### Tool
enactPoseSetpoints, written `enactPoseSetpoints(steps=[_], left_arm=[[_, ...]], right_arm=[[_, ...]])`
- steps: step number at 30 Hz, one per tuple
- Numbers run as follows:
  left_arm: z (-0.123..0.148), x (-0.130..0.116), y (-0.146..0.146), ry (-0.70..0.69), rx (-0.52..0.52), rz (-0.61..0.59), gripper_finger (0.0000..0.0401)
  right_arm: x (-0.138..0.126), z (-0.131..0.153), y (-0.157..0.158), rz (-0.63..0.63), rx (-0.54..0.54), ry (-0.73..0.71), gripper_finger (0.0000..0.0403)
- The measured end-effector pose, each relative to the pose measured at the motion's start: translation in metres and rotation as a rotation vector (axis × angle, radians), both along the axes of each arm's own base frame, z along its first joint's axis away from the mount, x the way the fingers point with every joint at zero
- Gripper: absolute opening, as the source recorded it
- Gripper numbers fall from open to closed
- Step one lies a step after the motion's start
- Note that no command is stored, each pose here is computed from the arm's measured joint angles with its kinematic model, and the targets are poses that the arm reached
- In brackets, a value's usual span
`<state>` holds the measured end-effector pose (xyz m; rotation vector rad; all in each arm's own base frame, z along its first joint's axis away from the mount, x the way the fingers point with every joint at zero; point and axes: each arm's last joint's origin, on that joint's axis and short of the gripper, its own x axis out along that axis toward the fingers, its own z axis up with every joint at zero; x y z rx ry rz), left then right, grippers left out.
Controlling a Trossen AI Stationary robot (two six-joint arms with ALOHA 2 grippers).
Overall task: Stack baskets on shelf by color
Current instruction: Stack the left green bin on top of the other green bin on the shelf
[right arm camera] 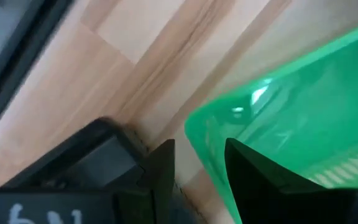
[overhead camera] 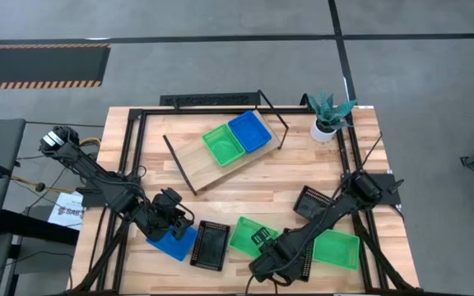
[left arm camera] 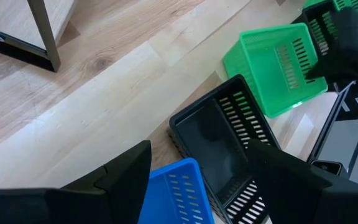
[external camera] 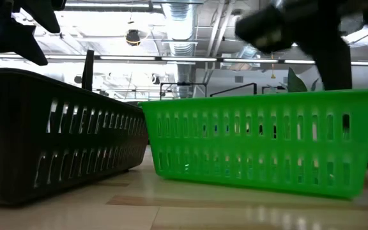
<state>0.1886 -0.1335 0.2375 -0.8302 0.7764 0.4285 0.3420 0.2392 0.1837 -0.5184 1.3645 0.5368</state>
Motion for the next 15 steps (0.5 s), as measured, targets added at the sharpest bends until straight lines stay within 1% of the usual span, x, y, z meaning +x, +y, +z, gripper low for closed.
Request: enactPoseSetpoints(steps=[4, 7, 9, 12, 14, 15], left_arm=[[0.000, 0.000, 0.000, 0.000, 0.000, 0.000, 0.0253], [0.000, 0.000, 0.000, 0.000, 0.000, 0.001, 0.0253], [0.000, 0.000, 0.000, -0.004, 0.004, 0.005, 0.0253], [0.000, 0.000, 0.000, -0.009, 0.011, 0.011, 0.0253], [0.000, 0.000, 0.001, -0.012, 0.013, 0.013, 0.0253], [0.000, 0.000, 0.001, -0.012, 0.014, 0.014, 0.0253]], right_arm=[[0.000, -0.011, -0.010, -0.028, -0.022, 0.028, 0.0155], [0.002, -0.012, -0.015, -0.041, -0.041, 0.023, 0.0138], [0.003, -0.012, -0.017, -0.048, -0.049, 0.015, 0.0114], [0.005, -0.009, -0.021, -0.087, -0.043, 0.013, 0.0060], [0.004, 0.000, -0.025, -0.109, -0.048, 0.027, 0.0020], [0.003, 0.006, -0.027, -0.111, -0.054, 0.036, 0.0013]])
